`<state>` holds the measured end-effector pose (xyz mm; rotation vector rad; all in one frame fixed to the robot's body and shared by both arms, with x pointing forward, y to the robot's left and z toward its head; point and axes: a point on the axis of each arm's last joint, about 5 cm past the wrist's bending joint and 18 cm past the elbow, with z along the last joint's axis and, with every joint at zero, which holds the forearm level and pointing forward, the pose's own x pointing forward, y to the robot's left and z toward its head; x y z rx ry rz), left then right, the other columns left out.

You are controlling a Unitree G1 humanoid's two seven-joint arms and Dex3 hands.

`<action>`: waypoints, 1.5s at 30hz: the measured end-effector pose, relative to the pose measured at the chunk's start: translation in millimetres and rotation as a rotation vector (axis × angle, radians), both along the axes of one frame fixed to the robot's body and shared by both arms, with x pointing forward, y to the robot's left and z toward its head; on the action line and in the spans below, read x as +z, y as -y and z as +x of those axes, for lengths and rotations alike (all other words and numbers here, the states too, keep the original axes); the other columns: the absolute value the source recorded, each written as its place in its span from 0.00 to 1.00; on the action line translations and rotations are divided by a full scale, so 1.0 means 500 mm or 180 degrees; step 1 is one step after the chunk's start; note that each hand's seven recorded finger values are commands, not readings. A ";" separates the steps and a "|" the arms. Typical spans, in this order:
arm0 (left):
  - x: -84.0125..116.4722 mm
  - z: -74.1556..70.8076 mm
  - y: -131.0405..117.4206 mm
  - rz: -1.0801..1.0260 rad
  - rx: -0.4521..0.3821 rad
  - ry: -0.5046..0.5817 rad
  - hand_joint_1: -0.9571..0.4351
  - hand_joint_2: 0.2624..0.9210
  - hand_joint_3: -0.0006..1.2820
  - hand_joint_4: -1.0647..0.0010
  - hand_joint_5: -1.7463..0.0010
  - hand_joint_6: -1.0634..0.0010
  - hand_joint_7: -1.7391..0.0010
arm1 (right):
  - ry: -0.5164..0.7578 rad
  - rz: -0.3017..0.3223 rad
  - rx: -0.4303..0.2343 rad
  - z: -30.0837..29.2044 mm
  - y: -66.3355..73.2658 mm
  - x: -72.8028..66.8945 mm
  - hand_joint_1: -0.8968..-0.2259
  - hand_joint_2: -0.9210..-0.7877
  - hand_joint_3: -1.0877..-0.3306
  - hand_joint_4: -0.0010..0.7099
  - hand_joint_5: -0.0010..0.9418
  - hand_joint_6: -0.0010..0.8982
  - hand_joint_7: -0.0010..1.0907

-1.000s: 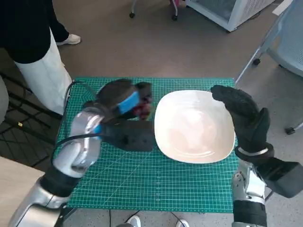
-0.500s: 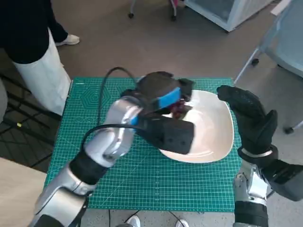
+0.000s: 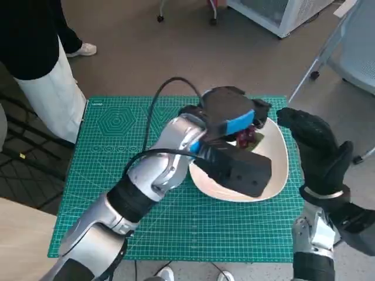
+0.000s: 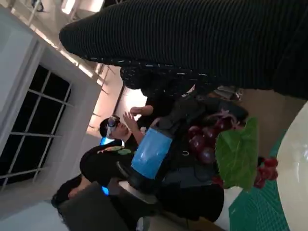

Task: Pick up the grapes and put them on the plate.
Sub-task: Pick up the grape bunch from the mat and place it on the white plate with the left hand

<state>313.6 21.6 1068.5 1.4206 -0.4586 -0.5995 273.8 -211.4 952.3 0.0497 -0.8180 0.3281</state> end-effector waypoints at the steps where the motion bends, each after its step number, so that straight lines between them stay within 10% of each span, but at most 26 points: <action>1: -0.001 0.000 0.001 0.0007 -0.0004 -0.0005 0.69 1.00 0.14 0.50 0.22 0.51 0.29 | 0.0004 -0.0001 -0.0007 0.000 0.000 0.000 0.56 0.00 0.67 0.27 0.01 0.02 0.31; 25: -0.010 0.002 0.011 0.0003 0.0081 -0.0137 0.70 1.00 0.16 0.52 0.18 0.53 0.32 | -0.0004 0.0000 -0.0054 -0.003 0.002 -0.005 0.55 0.00 0.67 0.27 0.00 0.03 0.29; 31: -0.008 0.004 0.007 -0.0027 -0.0009 -0.0360 0.91 0.85 0.25 0.44 0.23 0.65 0.83 | -0.0019 -0.0002 -0.0051 -0.003 0.001 -0.007 0.55 0.00 0.67 0.27 0.00 0.03 0.28; 38: -0.007 0.007 0.002 0.0046 -0.0040 -0.0628 0.56 0.70 0.05 0.60 0.76 0.73 0.99 | -0.0016 -0.0010 -0.0043 -0.002 0.000 -0.008 0.55 0.00 0.67 0.27 0.00 0.03 0.28; 45: -0.006 0.008 -0.003 0.0044 -0.0031 -0.0669 0.46 0.68 0.01 0.73 0.93 0.77 1.00 | -0.0018 -0.0017 -0.0030 -0.002 -0.002 -0.008 0.55 0.00 0.67 0.27 0.00 0.03 0.28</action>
